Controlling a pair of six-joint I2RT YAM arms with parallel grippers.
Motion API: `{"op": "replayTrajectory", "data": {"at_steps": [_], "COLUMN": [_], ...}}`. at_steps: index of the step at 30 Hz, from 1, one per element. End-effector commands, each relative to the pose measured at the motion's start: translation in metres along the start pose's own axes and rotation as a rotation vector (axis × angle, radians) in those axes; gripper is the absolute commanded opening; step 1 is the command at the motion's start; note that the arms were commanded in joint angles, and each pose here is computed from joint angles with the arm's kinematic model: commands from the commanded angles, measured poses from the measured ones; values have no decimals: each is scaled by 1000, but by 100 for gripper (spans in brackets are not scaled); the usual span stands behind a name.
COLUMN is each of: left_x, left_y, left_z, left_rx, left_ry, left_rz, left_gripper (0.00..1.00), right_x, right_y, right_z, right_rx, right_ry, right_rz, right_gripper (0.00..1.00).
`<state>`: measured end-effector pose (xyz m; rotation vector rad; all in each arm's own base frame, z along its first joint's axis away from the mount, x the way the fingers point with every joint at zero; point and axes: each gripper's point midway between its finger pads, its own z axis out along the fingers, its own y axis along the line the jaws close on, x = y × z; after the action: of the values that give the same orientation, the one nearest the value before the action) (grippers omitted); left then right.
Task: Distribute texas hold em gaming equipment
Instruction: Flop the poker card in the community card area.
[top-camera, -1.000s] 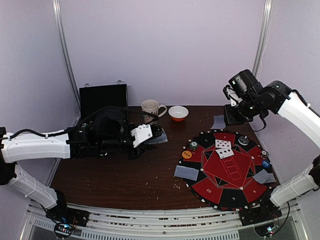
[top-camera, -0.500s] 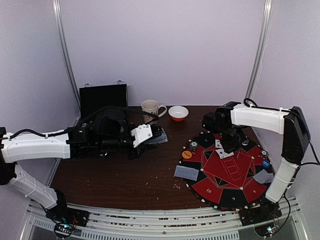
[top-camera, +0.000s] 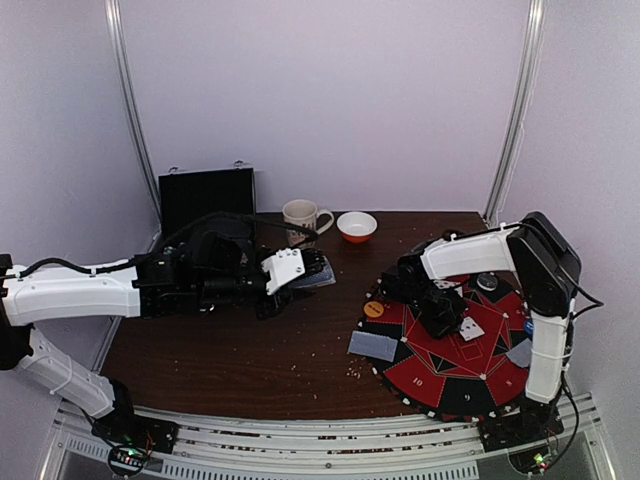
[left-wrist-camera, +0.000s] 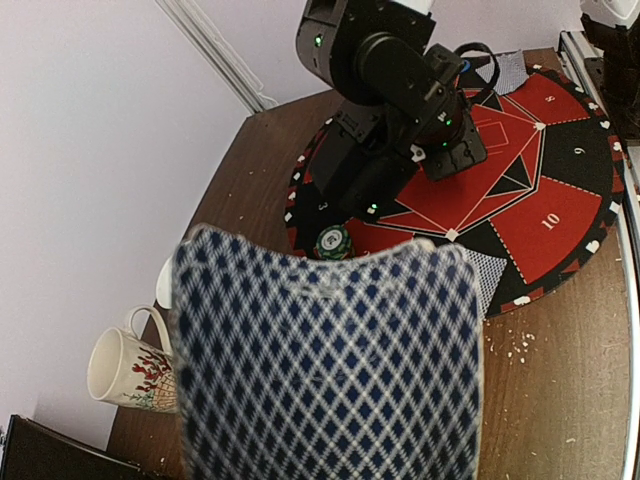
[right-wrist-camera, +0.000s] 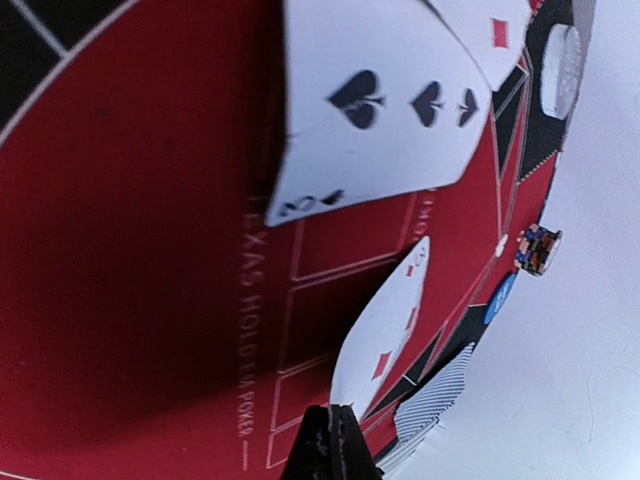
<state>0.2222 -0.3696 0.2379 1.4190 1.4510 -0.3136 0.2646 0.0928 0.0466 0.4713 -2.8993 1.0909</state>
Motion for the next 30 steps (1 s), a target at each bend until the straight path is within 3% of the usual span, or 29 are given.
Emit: {"op": "replayTrajectory", "data": {"at_steps": [1, 9, 30], "left_x": [-25, -22, -25], "left_y": [14, 13, 16], "left_z": [-6, -4, -9], "left_rx": [-44, -38, -54], "left_ry": [-70, -56, -64], "left_rz": [-5, -1, 7], "left_gripper": [34, 33, 34], "right_x": [-8, -22, -47], "right_y": [21, 30, 27], "right_z": [1, 7, 17], "right_rx": [-78, -72, -139], "right_ry": [-16, -40, -31], "right_rz": [-16, -54, 133], "right_gripper": [0, 0, 0]}}
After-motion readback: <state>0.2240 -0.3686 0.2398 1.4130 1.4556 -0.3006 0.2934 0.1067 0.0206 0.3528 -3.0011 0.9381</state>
